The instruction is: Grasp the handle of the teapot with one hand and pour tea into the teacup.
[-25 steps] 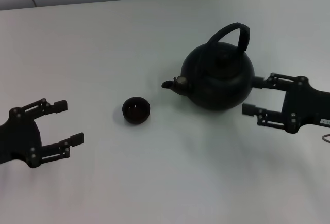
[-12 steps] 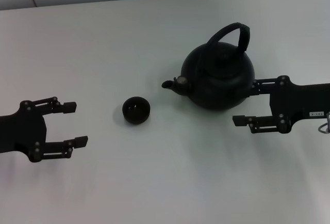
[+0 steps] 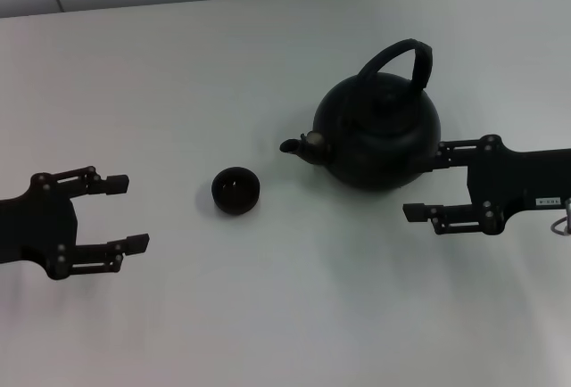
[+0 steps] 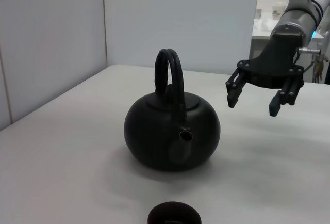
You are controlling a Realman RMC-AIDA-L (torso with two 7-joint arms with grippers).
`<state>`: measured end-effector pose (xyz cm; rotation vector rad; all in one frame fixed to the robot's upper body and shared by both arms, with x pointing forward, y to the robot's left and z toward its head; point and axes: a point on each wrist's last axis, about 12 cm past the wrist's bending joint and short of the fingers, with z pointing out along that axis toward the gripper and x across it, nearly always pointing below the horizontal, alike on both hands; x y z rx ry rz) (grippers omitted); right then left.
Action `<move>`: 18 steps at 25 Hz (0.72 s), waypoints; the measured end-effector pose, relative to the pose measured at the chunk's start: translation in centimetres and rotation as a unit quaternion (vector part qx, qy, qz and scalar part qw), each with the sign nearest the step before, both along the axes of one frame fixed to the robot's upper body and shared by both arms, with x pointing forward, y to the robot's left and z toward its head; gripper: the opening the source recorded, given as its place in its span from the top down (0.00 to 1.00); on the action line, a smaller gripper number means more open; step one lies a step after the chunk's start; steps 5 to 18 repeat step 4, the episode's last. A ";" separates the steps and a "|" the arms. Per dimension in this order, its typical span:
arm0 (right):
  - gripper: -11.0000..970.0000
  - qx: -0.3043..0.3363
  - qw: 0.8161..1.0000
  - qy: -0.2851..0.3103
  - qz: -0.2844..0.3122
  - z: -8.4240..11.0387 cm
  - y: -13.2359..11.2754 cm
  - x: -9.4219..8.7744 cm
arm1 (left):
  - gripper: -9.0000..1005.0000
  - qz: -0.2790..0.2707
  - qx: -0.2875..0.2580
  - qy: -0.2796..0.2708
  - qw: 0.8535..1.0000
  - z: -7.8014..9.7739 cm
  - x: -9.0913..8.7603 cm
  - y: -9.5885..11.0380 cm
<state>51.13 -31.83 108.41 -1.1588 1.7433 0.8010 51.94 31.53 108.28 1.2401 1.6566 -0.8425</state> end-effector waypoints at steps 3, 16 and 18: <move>0.30 -0.003 1.000 0.003 0.002 -0.2 0.0 -0.2 | 0.19 0.000 0.001 -0.001 1.000 0.0 0.0 0.0; 0.30 -0.004 1.000 0.005 0.003 -0.3 0.1 -0.2 | 0.19 0.000 0.001 -0.001 1.000 0.0 0.0 0.0; 0.30 -0.004 1.000 0.005 0.003 -0.3 0.1 -0.2 | 0.19 0.000 0.001 -0.001 1.000 0.0 0.0 0.0</move>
